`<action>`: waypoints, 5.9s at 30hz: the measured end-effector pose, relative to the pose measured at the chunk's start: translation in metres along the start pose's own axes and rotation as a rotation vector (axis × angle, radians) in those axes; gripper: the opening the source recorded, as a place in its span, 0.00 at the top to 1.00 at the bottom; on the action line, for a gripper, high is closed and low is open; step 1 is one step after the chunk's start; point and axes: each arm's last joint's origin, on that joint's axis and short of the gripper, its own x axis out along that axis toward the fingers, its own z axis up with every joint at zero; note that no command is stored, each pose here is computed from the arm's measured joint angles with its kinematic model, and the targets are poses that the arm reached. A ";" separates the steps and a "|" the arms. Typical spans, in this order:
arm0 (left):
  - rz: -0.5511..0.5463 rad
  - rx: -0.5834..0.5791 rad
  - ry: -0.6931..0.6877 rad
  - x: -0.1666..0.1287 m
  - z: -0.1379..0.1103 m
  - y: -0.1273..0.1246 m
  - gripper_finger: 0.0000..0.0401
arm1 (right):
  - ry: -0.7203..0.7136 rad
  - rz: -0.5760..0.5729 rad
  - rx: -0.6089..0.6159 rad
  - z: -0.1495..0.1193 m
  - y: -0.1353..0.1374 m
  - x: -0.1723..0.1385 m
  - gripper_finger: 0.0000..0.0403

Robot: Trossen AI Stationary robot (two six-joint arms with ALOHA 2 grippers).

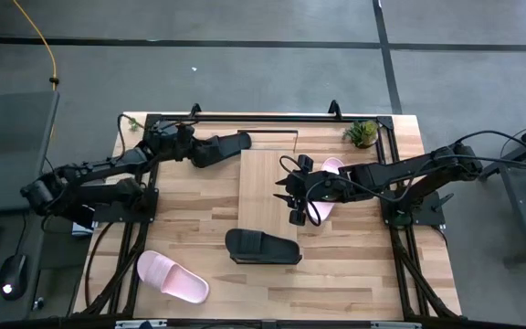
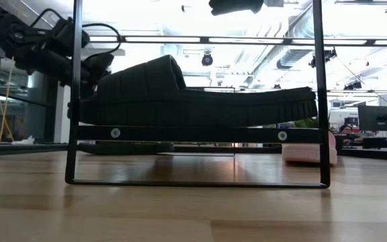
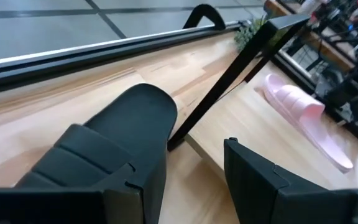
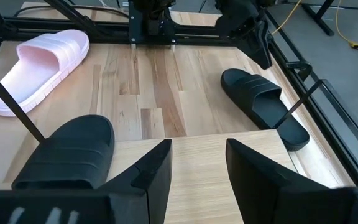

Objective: Pick and place slides into the shelf
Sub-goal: Put the black slipper on the shelf

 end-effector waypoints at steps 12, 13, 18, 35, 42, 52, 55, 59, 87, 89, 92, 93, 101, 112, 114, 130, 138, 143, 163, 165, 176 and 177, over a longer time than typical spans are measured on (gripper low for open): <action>0.106 0.015 0.219 0.011 0.008 0.001 0.64 | 0.001 0.000 0.011 0.000 0.000 0.000 0.65; 0.129 0.020 0.240 0.010 0.005 0.002 0.64 | 0.003 0.000 0.012 0.000 0.000 0.000 0.65; 0.183 0.053 0.322 0.007 -0.003 0.006 0.64 | 0.015 0.000 0.013 -0.002 0.000 0.000 0.65; 0.248 0.126 0.391 -0.005 -0.008 0.006 0.64 | 0.017 0.000 0.011 -0.002 0.000 0.000 0.65; 0.260 0.104 0.428 0.001 -0.012 0.009 0.64 | 0.014 0.000 0.012 -0.001 0.000 0.000 0.65; 0.274 0.066 0.452 0.016 -0.018 0.016 0.64 | 0.014 0.000 0.013 -0.001 0.000 0.000 0.65; 0.289 0.070 0.462 0.019 -0.019 0.018 0.64 | 0.014 0.000 0.013 -0.001 0.000 0.000 0.65; 0.268 0.061 0.420 0.022 -0.016 0.017 0.64 | 0.014 0.000 0.013 -0.001 0.000 0.000 0.65; 0.136 -0.039 0.268 0.067 -0.020 0.027 0.64 | 0.003 0.005 0.017 0.000 0.000 0.000 0.65; 0.125 -0.042 0.250 0.068 -0.018 0.026 0.64 | 0.007 0.005 0.015 -0.001 0.000 0.000 0.65; 0.115 -0.047 0.220 0.067 -0.014 0.024 0.64 | 0.012 0.005 0.013 -0.001 0.000 0.000 0.65; 0.111 -0.053 0.210 0.068 -0.013 0.024 0.64 | 0.013 0.005 0.013 -0.001 0.000 0.000 0.65; 0.102 -0.058 0.146 0.069 -0.008 0.022 0.64 | 0.014 0.005 0.014 -0.001 0.000 0.000 0.65; 0.112 -0.043 0.136 0.069 -0.007 0.023 0.82 | 0.014 0.004 0.016 -0.001 0.000 0.000 0.65; 0.109 -0.030 0.133 0.069 -0.006 0.022 0.90 | 0.014 0.004 0.016 -0.001 0.000 0.000 0.65; 0.064 0.004 0.130 0.069 -0.005 0.021 0.97 | 0.015 0.022 -0.020 -0.001 0.001 0.000 0.65; 0.017 0.029 0.108 0.063 0.001 0.015 0.97 | -0.038 0.062 -0.020 0.004 0.002 0.000 0.65; -0.010 0.060 0.075 0.052 0.010 0.008 0.99 | -0.056 0.054 -0.032 0.006 0.002 0.000 0.65; 0.100 0.165 -0.044 -0.016 0.031 -0.015 0.99 | -0.204 -0.087 0.020 0.022 -0.005 -0.040 0.65; 0.096 0.169 -0.056 -0.022 0.032 -0.017 0.99 | -0.215 -0.072 0.016 0.022 -0.002 -0.046 0.65; -0.008 0.179 -0.126 -0.051 0.036 -0.029 0.99 | -0.244 -0.009 -0.018 0.022 0.007 -0.073 0.65; -0.023 0.172 -0.128 -0.052 0.036 -0.030 0.99 | -0.246 -0.007 -0.025 0.022 0.008 -0.074 0.65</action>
